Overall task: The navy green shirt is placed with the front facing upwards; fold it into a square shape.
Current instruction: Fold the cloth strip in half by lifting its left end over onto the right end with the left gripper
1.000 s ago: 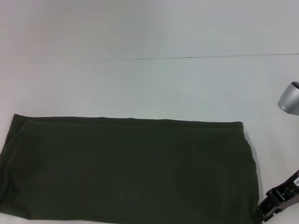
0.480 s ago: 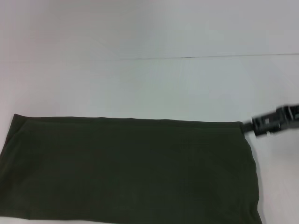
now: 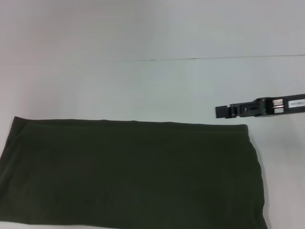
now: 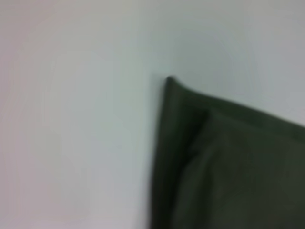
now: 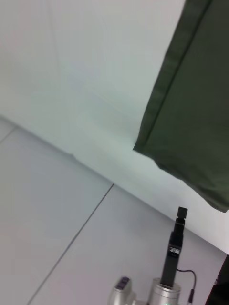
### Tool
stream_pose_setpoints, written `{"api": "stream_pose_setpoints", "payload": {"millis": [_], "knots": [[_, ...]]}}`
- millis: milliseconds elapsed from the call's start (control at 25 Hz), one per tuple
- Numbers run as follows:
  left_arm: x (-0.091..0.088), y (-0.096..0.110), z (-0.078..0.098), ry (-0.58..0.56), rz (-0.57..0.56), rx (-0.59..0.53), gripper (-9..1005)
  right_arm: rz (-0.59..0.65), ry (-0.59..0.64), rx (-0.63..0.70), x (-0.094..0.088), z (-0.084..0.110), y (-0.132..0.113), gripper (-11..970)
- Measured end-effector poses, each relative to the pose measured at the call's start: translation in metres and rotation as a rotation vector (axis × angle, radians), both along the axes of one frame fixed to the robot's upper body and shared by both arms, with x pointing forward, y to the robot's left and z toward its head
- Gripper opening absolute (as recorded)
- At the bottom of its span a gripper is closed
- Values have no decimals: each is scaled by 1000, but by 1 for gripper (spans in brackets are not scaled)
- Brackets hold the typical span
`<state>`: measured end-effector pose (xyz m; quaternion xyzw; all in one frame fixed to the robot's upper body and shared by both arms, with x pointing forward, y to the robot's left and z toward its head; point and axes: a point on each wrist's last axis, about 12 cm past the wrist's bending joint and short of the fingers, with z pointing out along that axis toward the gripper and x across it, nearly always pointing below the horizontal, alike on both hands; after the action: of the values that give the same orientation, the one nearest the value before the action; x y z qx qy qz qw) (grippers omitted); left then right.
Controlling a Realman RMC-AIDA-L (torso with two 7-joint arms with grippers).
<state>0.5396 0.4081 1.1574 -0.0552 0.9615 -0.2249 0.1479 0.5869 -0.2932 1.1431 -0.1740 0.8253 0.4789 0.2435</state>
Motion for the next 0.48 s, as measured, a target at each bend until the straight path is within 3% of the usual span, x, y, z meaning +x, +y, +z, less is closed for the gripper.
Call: {"api": "stream_pose_setpoints", "payload": {"millis": [120, 280, 480], "knots": [[9, -13, 6, 1, -50, -66, 169, -2, -45, 1, -1, -9, 8, 825], [21, -35, 1, 37, -131, -166, 332, -46, -68, -20, 2, -16, 10, 825], [28, -41, -15, 58, -127, -121, 542, -42, -87, -16, 1, -21, 18, 825]]}}
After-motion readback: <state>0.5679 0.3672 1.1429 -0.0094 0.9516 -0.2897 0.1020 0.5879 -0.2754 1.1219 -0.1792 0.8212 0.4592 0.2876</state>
